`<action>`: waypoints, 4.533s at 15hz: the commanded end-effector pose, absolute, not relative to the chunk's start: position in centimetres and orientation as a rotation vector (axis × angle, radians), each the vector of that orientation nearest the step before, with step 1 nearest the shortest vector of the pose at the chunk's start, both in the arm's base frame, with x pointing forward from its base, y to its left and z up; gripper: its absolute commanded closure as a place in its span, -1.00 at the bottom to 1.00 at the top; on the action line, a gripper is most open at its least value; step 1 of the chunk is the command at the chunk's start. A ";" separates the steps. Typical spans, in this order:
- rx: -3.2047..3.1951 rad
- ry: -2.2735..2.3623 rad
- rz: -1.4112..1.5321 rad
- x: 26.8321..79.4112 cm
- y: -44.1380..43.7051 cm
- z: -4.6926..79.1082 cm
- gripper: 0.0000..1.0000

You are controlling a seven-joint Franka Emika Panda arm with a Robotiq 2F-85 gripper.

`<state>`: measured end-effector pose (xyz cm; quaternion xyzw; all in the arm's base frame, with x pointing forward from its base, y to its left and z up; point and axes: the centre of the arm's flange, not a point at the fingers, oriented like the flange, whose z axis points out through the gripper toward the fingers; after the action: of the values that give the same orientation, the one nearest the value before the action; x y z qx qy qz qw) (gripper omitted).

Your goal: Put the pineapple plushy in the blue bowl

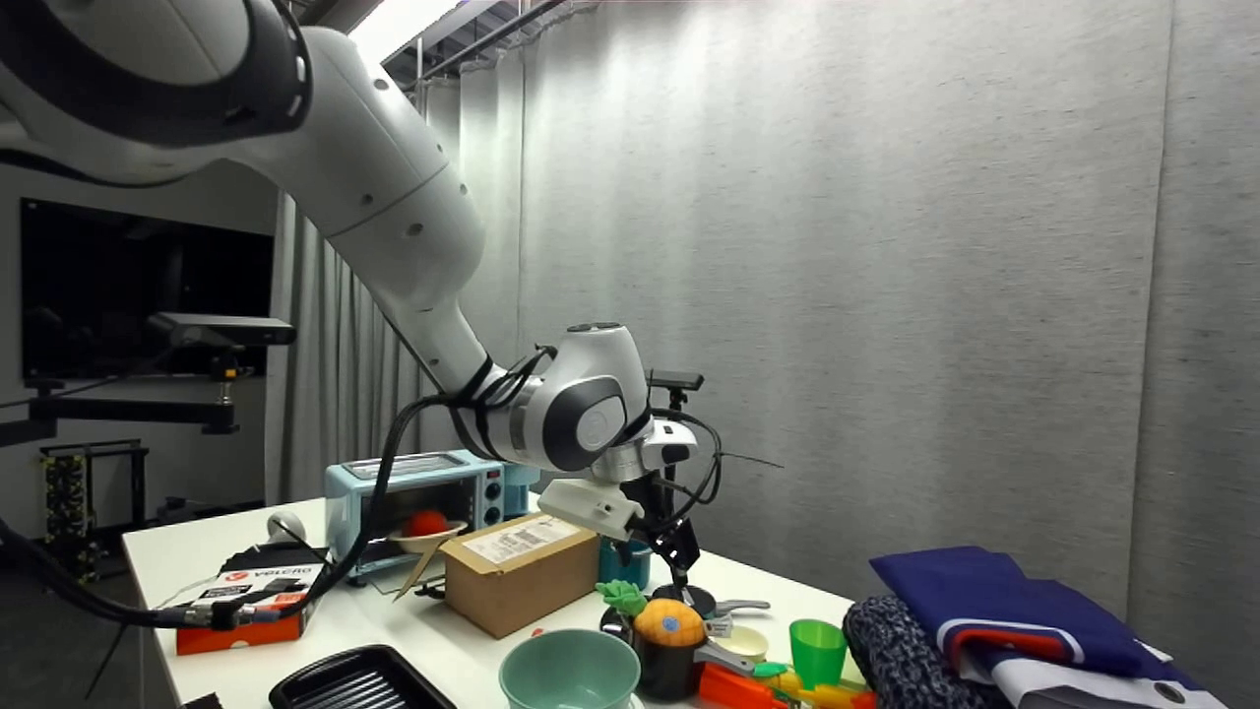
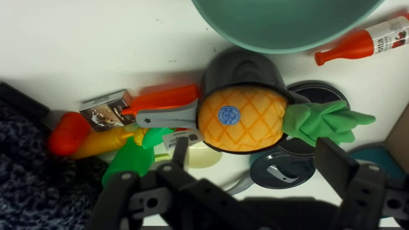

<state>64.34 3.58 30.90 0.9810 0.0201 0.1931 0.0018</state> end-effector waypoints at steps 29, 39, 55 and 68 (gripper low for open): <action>3.017 -0.287 0.653 71.0 4.9 25.5 0.35; 3.081 -0.423 0.570 70.2 5.8 22.7 -1.00; 3.084 -0.324 0.577 70.6 6.1 26.2 0.93; 3.061 0.285 0.426 63.6 11.5 39.7 0.92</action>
<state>66.82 11.25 40.03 0.9873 0.0640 0.1451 0.0085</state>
